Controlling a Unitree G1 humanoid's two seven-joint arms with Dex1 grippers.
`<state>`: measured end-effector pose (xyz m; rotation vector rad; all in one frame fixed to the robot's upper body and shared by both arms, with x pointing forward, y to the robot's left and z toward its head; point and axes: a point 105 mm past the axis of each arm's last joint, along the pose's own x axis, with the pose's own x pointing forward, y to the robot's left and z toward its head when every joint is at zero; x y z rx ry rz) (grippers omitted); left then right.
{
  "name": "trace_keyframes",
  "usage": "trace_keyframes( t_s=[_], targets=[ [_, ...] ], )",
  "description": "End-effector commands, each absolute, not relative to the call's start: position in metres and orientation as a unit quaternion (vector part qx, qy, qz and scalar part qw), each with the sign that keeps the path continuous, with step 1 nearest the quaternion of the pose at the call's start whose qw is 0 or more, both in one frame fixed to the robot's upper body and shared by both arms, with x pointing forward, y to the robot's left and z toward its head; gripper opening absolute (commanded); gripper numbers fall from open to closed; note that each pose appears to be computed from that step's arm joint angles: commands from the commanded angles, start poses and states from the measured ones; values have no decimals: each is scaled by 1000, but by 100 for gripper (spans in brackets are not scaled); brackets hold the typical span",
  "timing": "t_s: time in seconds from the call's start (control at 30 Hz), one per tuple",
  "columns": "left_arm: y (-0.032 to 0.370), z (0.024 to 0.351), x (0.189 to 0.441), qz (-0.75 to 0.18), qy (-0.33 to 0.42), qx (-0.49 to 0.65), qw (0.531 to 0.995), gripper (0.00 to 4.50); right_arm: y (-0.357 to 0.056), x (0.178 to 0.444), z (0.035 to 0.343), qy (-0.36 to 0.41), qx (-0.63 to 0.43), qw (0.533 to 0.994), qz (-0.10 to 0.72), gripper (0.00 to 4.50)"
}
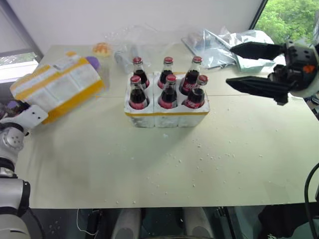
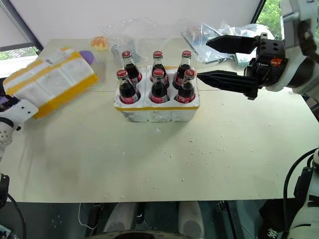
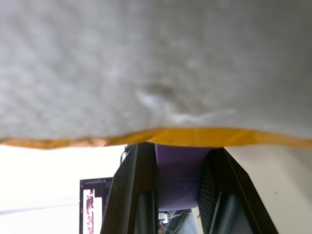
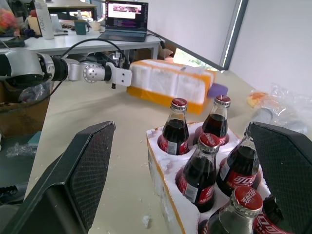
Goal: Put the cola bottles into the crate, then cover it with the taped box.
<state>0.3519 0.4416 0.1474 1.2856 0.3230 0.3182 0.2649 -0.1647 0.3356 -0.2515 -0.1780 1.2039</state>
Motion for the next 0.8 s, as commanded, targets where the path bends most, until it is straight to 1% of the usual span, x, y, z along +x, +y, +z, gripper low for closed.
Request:
trace_keyframes(
  t_s=[0.03,0.1,0.2,0.27,0.33,0.37,0.43,0.57,0.63,0.73,0.8],
  targets=[
    [447,156,350,156,149,594,775,40,-167,256,349,-115,-136,812,556,450],
    [447,159,350,154,146,596,774,40,-168,256,347,-115,-136,814,553,450],
    [443,183,355,155,107,605,774,40,-170,257,345,-114,-134,817,548,450],
    [440,203,358,157,78,605,777,40,-173,258,343,-110,-133,822,543,450],
    [433,231,361,155,37,602,782,40,-179,259,338,-90,-123,826,542,450],
    [426,250,363,151,6,598,787,40,-181,257,334,-75,-117,824,549,450],
    [416,272,364,142,-34,592,793,40,-184,252,329,-60,-111,819,560,450],
    [377,335,364,105,-129,598,784,40,-191,263,318,-59,-134,840,522,450],
    [360,352,364,86,-153,594,785,40,-191,264,314,-57,-131,841,522,450],
    [309,372,368,19,-205,581,787,40,-191,264,308,-52,-128,839,527,450],
    [277,375,369,-23,-225,581,782,40,-191,267,306,-52,-125,841,524,450]
  ],
)
